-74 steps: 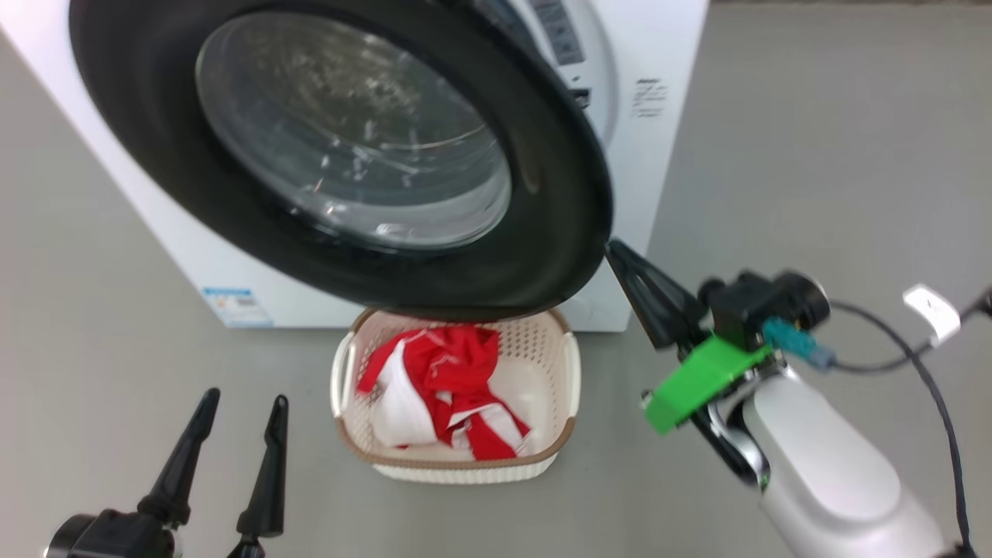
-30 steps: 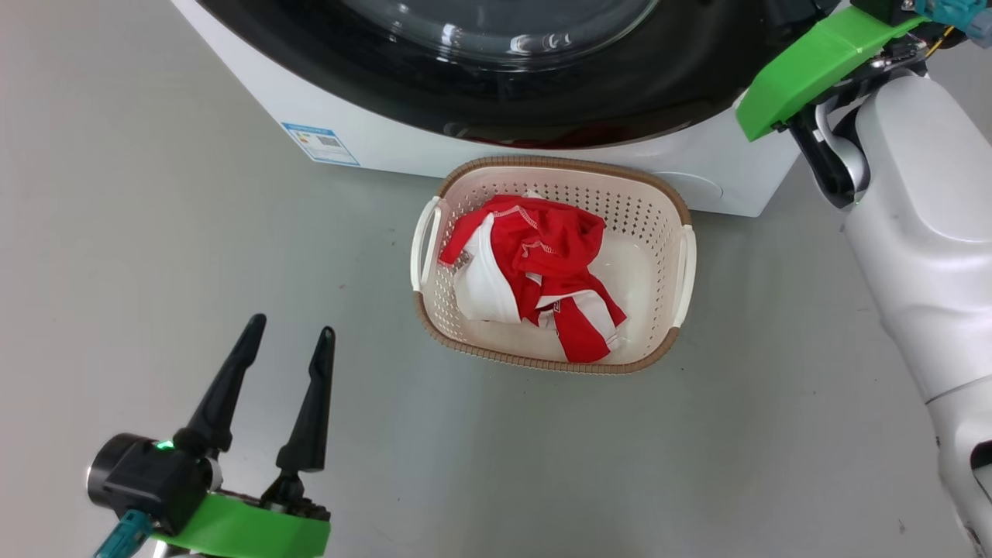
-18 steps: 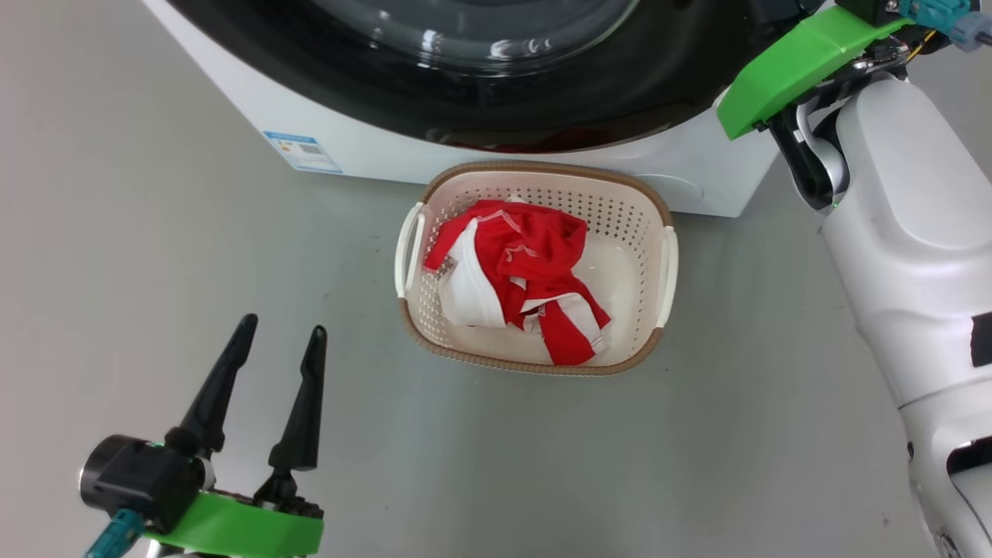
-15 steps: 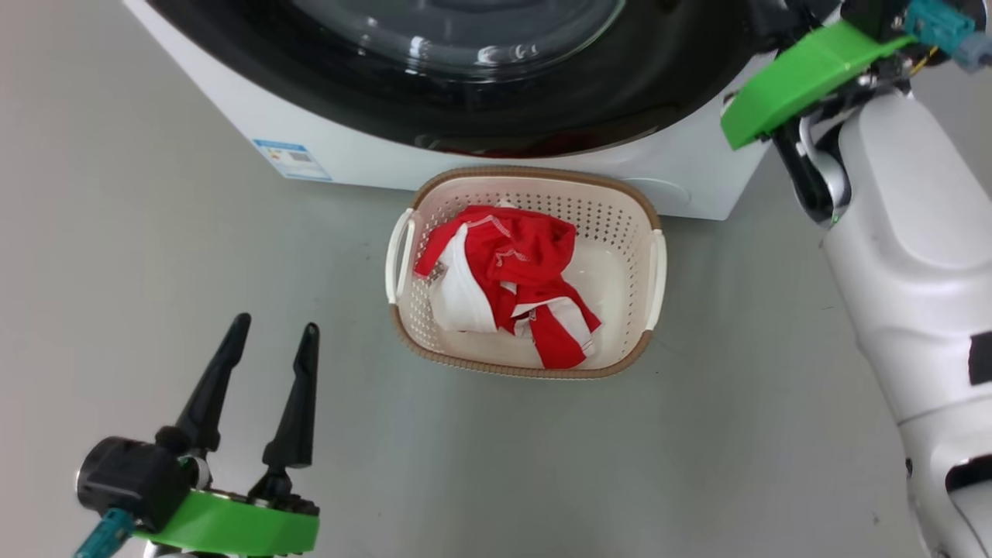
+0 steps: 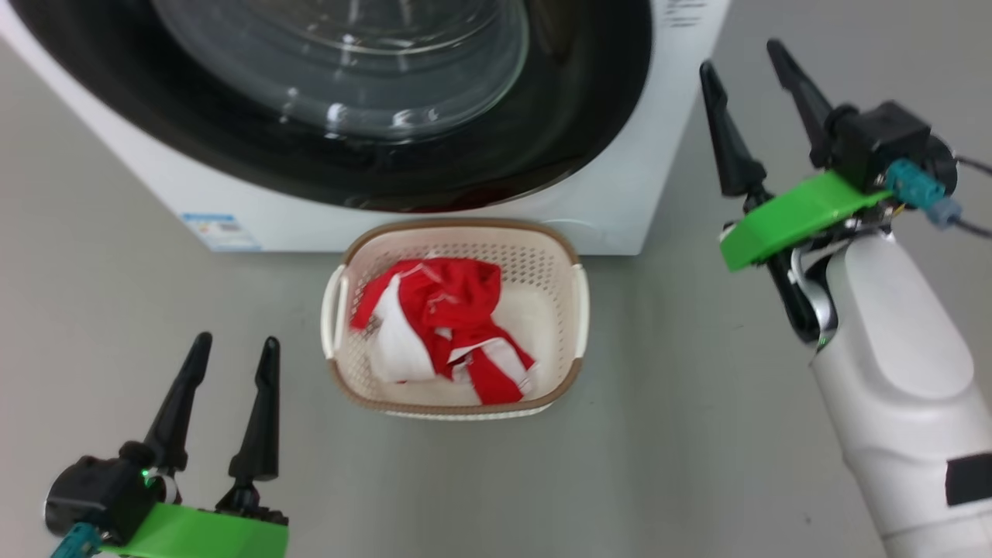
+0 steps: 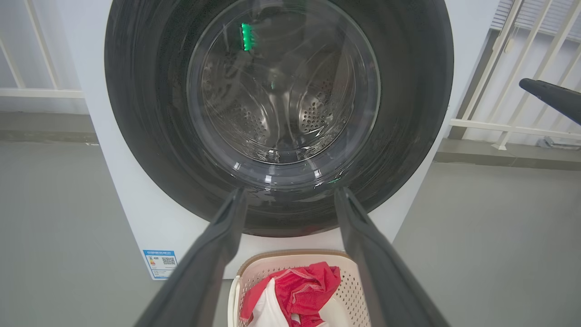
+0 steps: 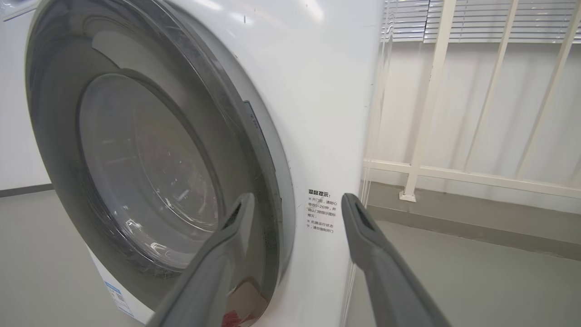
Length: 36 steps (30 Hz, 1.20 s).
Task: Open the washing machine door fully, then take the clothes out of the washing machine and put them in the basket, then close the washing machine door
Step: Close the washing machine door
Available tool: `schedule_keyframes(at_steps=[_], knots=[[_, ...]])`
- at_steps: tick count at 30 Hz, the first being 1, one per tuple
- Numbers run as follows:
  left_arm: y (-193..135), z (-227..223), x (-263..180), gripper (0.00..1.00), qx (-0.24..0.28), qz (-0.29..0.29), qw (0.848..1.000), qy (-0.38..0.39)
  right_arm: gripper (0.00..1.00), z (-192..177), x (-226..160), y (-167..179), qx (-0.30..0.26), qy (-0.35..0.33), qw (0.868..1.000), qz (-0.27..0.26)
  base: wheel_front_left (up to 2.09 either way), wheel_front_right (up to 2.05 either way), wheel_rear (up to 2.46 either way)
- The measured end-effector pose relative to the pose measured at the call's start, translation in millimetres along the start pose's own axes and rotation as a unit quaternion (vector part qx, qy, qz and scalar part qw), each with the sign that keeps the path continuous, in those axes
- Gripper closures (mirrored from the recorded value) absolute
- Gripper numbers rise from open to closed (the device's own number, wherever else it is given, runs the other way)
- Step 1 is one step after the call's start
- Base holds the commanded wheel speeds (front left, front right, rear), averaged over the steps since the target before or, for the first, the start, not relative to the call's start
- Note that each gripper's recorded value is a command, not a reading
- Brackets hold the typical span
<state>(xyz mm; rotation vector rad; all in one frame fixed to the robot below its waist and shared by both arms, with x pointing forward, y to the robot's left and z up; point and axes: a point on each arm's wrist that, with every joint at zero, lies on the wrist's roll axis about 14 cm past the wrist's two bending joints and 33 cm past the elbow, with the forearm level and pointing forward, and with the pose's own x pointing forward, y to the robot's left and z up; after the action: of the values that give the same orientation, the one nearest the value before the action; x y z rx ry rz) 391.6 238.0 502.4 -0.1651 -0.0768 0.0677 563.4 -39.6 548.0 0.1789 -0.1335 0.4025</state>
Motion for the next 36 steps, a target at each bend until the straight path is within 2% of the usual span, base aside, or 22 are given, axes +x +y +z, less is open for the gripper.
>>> schedule_keyframes(at_steps=[10, 19, 28, 36], knots=[[-17.1, 11.3, -1.6, 0.0, -0.02, -0.023, 0.999, -0.019, 0.0, 31.4, -63.6, -18.0, -0.024, -0.033, 0.998, -0.038, 0.0, 0.0, 0.0], [-17.1, 14.6, -32.1, 0.0, -0.026, -0.027, 0.999, -0.017, 0.0, 26.7, -137.0, -34.3, -0.018, -0.017, 0.996, -0.082, 0.0, 0.0, 0.0], [-18.9, 27.7, -47.2, 0.0, -0.037, -0.036, 0.998, -0.035, 0.0, 45.5, -185.6, -40.6, -0.012, -0.044, 0.993, -0.112, 0.0, 0.0, 0.0], [-16.3, 23.0, -63.4, 0.0, -0.025, -0.035, 0.999, -0.027, 0.0, 45.5, -225.6, -46.8, -0.011, -0.045, 0.989, -0.138, 0.0, 0.0, 0.0]])
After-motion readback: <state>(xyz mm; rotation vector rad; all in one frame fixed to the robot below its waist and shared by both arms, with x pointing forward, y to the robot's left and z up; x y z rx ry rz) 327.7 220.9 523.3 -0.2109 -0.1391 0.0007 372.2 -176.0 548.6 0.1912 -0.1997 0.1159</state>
